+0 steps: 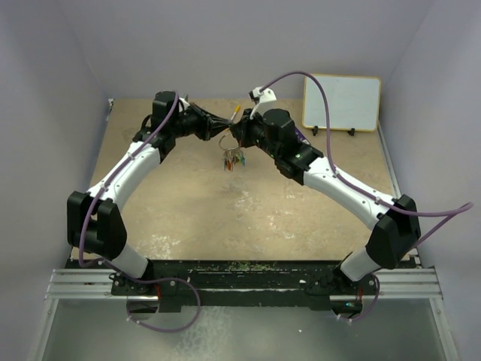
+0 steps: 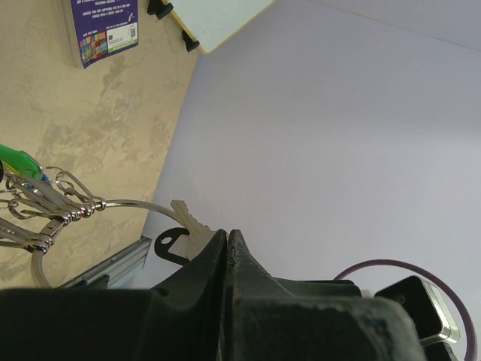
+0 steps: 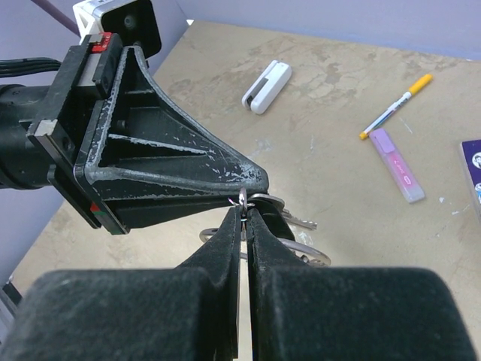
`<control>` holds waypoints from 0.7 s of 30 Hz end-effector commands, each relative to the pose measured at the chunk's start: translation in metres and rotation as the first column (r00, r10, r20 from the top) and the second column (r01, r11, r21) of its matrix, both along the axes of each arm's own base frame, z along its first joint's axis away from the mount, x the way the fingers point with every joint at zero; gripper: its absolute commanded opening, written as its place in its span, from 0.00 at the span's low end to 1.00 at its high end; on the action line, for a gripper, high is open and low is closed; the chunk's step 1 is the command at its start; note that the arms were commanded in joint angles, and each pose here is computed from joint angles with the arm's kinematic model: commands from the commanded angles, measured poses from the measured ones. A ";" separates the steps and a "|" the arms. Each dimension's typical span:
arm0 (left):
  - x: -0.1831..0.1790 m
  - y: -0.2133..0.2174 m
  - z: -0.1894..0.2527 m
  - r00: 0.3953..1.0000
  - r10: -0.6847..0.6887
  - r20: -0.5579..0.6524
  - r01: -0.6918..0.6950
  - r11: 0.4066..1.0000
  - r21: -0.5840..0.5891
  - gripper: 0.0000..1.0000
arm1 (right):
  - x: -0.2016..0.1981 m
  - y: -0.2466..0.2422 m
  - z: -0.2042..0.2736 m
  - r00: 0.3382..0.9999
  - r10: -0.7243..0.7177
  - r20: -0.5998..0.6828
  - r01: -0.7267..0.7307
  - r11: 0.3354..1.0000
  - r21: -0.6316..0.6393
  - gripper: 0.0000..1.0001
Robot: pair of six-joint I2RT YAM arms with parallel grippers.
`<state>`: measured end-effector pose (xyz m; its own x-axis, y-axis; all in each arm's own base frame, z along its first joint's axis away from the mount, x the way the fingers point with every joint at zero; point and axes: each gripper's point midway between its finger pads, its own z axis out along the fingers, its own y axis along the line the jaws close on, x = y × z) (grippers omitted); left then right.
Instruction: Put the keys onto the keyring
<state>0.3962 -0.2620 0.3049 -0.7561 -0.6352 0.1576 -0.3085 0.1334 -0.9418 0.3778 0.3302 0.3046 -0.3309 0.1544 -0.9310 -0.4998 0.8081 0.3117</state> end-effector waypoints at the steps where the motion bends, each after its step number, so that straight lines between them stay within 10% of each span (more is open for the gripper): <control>1: -0.012 -0.001 0.032 1.000 0.023 0.012 -0.022 0.998 -0.066 0.04 | 0.007 0.003 0.040 0.997 -0.030 0.068 0.025 0.997 0.077 0.00; 21: -0.015 -0.007 0.018 1.000 0.013 0.011 -0.013 1.000 -0.026 0.04 | 0.004 -0.003 0.055 0.994 -0.046 0.099 0.036 0.995 0.098 0.00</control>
